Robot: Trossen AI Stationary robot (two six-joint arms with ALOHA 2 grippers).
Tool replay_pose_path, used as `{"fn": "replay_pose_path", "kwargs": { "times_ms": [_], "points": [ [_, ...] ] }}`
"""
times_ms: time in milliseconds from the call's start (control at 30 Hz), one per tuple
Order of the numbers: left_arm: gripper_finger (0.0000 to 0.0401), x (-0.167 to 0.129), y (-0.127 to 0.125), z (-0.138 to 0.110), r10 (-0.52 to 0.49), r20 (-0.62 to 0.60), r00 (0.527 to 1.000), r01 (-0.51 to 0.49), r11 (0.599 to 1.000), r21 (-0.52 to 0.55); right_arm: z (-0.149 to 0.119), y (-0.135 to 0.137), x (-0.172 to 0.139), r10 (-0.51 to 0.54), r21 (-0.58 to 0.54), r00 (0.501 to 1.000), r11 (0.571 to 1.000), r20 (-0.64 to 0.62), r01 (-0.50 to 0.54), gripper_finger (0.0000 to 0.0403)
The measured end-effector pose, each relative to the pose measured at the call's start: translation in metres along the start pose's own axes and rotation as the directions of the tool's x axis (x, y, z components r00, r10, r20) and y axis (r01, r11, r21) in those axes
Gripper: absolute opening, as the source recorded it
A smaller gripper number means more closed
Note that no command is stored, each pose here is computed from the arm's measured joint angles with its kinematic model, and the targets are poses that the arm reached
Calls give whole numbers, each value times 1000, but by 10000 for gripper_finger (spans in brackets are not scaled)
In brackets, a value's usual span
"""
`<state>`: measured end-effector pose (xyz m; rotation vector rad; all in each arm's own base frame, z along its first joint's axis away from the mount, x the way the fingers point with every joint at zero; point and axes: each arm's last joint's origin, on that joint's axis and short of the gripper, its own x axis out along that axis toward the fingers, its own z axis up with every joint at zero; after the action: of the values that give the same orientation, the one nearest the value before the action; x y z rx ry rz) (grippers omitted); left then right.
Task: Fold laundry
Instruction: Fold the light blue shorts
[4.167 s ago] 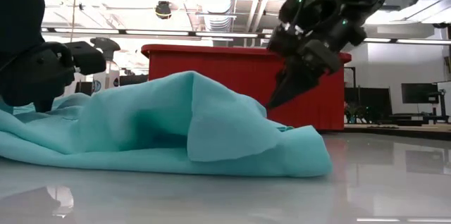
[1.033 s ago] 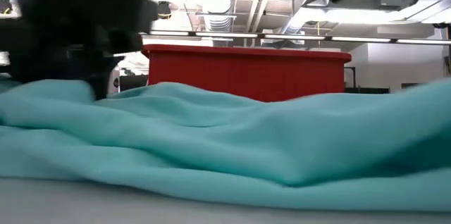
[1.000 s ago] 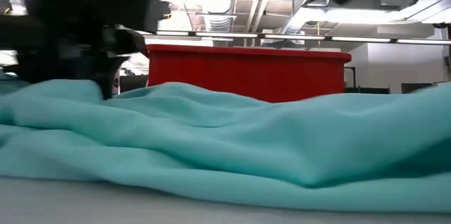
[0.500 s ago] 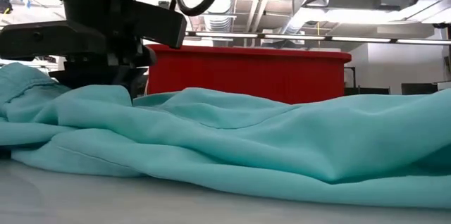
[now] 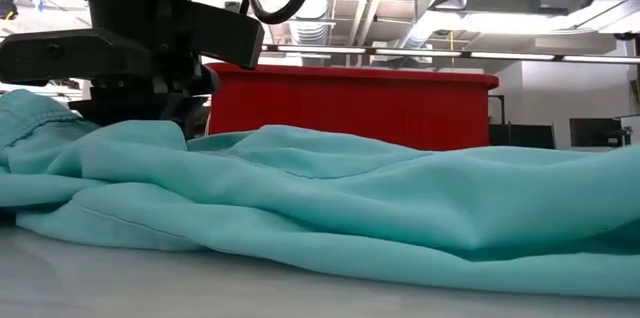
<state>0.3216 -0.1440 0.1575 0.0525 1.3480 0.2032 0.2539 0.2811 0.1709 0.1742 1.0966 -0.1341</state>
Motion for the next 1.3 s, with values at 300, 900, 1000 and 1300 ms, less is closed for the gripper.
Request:
{"fn": "replay_pose_path", "kwargs": {
  "times_ms": [300, 900, 1000, 1300],
  "points": [
    [116, 0, 0, 0, 1, -2, 1000, -1, 1000, 23, 2, -11, -24, -59, -57, 994, 997, -94, 54, 25],
    [116, 0, 0, -2, -15, -28, 1000, 16, 999, 38, 1, 14, -42, 140, -256, 980, 951, -142, -173, 127],
    [116, 0, -1, -3, -45, -50, 998, 47, 998, 37, -7, 14, -38, 131, -252, 979, 953, -156, -168, 162],
    [116, -1, -6, -6, -103, -82, 991, 105, 994, 28, 11, 13, -36, 125, -231, 992, 965, -10, -124, 187]
  ]
}}
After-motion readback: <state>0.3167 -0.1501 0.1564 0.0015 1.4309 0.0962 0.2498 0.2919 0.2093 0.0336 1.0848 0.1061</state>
